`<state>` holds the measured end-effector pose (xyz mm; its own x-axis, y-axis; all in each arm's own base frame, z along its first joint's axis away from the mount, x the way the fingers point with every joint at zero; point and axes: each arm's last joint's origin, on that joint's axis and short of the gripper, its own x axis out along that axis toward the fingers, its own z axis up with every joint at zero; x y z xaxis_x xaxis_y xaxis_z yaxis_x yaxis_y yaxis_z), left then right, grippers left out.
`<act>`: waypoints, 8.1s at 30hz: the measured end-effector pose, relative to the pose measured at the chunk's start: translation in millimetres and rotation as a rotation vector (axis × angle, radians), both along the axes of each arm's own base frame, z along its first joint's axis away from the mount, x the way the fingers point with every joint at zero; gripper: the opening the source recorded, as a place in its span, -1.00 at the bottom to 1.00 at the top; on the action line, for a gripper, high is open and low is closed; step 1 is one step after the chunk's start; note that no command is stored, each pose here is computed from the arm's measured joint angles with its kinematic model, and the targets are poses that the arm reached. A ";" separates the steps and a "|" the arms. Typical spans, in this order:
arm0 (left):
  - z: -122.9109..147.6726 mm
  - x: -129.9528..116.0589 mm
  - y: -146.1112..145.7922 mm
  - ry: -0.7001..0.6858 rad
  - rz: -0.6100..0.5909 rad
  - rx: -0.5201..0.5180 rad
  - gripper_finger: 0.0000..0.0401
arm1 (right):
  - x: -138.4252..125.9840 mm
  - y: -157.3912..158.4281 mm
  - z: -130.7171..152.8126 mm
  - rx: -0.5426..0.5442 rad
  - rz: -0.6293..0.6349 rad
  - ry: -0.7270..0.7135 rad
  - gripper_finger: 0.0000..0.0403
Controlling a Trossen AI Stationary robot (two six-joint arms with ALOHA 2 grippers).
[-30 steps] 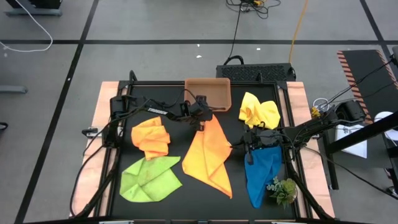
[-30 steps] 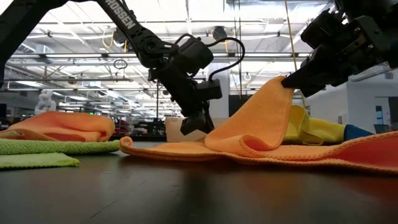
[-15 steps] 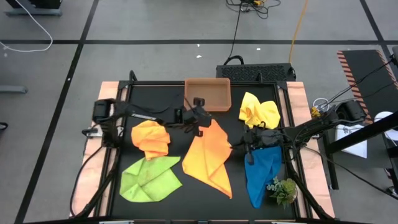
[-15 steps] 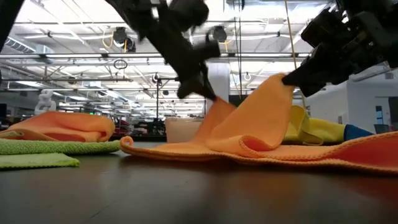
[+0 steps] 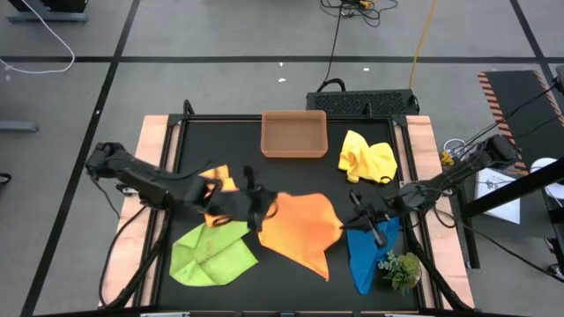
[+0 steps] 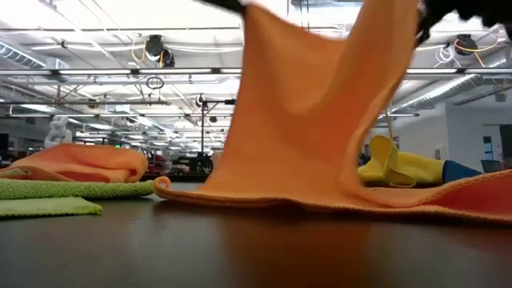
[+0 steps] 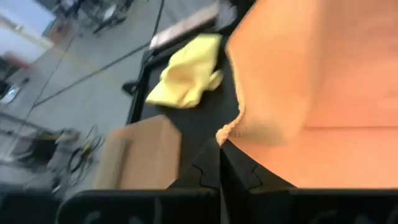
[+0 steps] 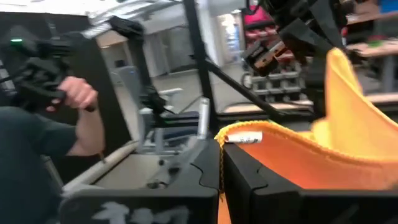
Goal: Fold microfiber towels
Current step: Fold the right orange microfiber towel
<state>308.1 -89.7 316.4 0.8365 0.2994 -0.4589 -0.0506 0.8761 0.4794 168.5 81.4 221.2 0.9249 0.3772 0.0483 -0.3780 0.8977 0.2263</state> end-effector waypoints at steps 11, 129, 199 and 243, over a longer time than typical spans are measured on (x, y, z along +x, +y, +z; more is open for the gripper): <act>38.0 -45.5 -94.1 -0.305 -0.244 -0.061 -1.00 | 4.5 48.2 57.8 -0.023 0.184 -0.085 -1.00; -156.8 -49.9 -55.9 0.236 -0.203 -0.412 -0.99 | 23.5 92.6 -76.9 0.004 -0.048 0.706 -0.99; -152.4 45.5 77.3 -0.110 -0.412 -0.421 -0.33 | 16.9 -52.4 -85.4 -0.009 -0.517 0.930 -0.41; -143.2 124.6 116.2 -0.086 -0.310 -0.669 0.35 | 14.0 -63.5 -75.3 0.012 -0.354 0.699 -0.99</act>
<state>432.8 26.5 173.2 0.8784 -0.2772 -0.3892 0.2333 0.9597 -0.1568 182.5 18.0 145.9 0.8070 0.0574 -0.5877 0.1642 0.9342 0.3166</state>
